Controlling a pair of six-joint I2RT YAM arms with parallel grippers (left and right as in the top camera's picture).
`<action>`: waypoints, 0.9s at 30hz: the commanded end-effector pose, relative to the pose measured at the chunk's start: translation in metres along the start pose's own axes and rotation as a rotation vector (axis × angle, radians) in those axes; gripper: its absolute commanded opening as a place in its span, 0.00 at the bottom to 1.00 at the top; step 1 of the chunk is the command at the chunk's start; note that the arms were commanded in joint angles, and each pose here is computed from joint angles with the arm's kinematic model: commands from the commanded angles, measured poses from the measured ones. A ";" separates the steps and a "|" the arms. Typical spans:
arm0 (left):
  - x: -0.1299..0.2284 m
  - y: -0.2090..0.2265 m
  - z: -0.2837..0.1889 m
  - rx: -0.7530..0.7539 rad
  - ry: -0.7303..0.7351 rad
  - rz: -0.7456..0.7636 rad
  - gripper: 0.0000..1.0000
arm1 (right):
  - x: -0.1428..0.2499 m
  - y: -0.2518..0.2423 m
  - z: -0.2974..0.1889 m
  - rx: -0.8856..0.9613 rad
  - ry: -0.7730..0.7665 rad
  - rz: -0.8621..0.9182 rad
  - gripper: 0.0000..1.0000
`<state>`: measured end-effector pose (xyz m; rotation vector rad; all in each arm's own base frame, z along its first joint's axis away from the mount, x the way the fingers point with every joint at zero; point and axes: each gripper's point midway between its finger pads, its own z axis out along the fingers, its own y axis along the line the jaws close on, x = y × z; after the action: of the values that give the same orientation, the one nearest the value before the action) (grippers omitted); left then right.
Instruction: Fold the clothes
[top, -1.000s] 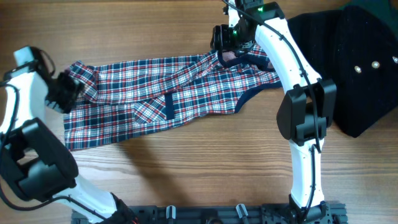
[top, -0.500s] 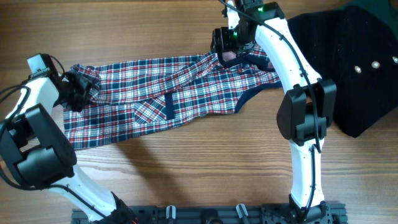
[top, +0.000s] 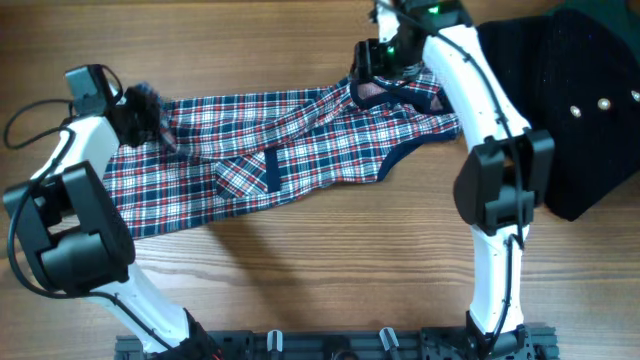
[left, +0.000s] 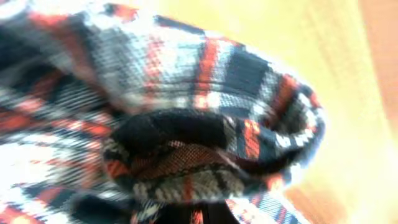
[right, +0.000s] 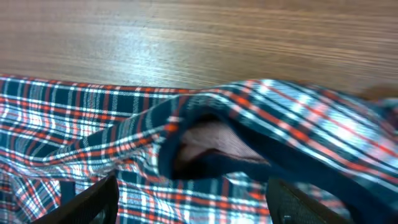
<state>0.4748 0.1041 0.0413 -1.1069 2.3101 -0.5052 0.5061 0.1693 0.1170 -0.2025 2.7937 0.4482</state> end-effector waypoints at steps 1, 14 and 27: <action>-0.032 -0.033 -0.010 0.070 -0.078 -0.003 0.04 | -0.006 -0.005 -0.033 0.012 -0.040 0.001 0.76; -0.096 -0.048 -0.023 0.002 -0.331 0.023 0.04 | 0.028 -0.010 -0.034 0.035 0.094 0.127 0.83; -0.084 -0.044 -0.009 -0.019 -0.292 0.029 0.04 | 0.020 -0.103 0.014 0.180 0.023 0.315 0.91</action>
<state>0.5379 0.1437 0.0956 -1.0660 2.0842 -0.3075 0.5072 0.0935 0.0904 0.2702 2.8624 0.3372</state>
